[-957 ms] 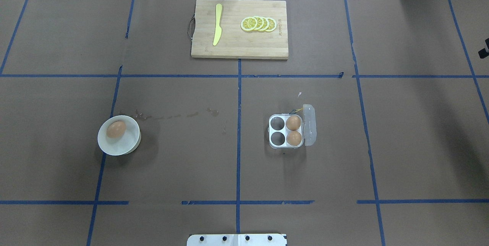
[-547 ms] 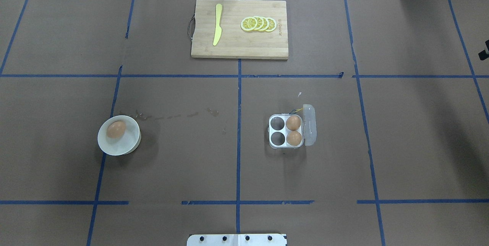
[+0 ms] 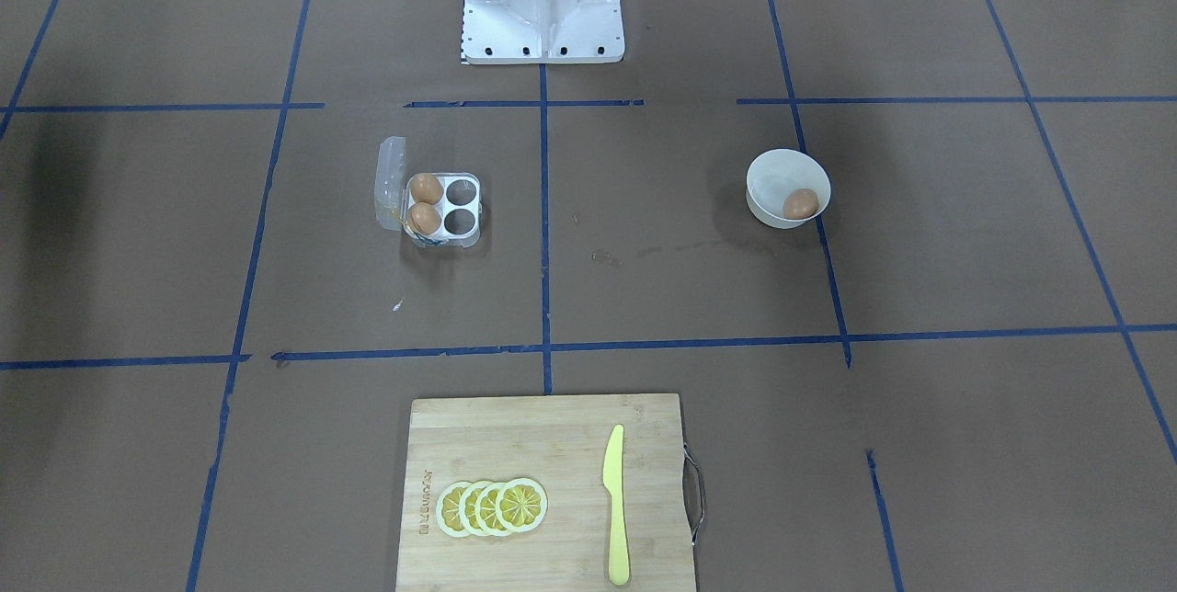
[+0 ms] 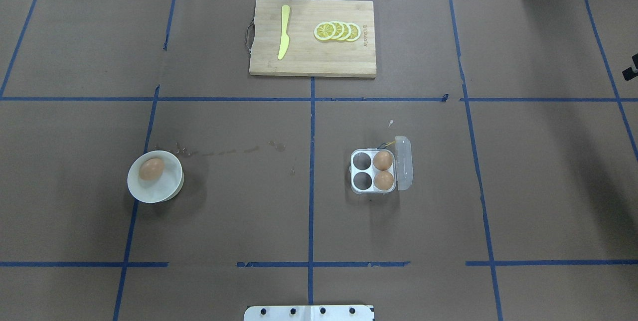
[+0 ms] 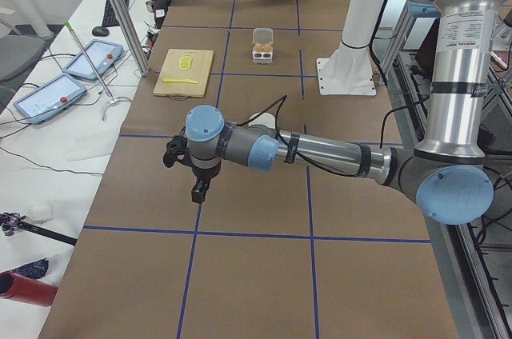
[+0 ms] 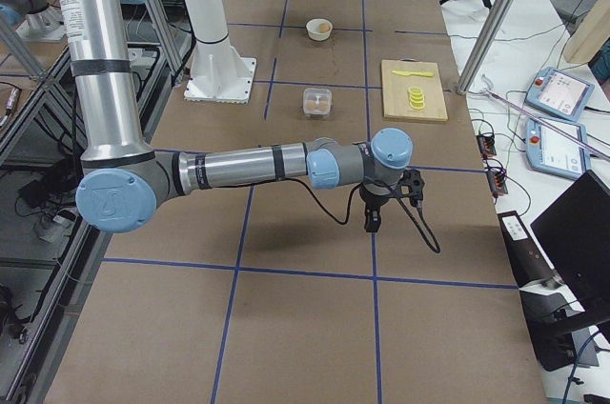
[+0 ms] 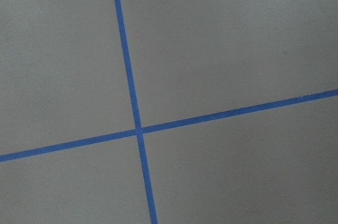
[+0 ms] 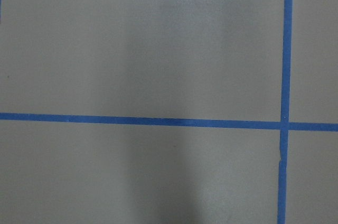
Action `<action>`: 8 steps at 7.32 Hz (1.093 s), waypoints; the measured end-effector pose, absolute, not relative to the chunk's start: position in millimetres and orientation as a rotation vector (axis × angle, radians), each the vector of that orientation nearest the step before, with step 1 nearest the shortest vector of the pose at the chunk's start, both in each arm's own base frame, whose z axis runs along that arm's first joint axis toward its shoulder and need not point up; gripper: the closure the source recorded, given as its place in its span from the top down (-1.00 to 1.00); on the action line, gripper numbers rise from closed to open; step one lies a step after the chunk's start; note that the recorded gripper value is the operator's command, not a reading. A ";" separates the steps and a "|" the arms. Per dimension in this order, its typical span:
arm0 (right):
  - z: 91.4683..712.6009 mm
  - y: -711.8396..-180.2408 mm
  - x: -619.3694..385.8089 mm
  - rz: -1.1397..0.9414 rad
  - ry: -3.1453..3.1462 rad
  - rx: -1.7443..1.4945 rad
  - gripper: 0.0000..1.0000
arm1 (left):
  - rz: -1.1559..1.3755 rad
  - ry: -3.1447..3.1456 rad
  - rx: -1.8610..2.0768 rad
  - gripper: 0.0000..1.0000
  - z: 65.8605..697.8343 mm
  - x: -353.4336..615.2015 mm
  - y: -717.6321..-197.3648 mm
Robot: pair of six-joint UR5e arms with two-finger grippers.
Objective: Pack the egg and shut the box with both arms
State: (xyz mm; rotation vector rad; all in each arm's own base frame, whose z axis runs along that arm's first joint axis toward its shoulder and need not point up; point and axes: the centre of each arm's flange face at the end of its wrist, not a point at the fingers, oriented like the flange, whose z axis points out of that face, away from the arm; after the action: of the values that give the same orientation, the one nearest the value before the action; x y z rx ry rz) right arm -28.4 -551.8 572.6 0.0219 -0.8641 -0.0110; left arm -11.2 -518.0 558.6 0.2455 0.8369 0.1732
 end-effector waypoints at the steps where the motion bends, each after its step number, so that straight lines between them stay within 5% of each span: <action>1: 571.3 -551.4 -32.0 -0.024 -0.868 0.035 1.00 | 0.181 0.865 0.238 0.99 547.2 10.8 -517.6; 8: 565.2 -545.7 -70.1 -0.118 -0.883 0.072 1.00 | 0.347 0.891 0.356 0.98 398.6 259.7 -445.7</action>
State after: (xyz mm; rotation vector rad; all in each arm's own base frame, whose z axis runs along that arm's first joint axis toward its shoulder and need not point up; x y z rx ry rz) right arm -70.1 -545.7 565.2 0.0724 -0.8831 -0.1182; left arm 259.7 -445.7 398.6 0.3558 0.8909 0.3471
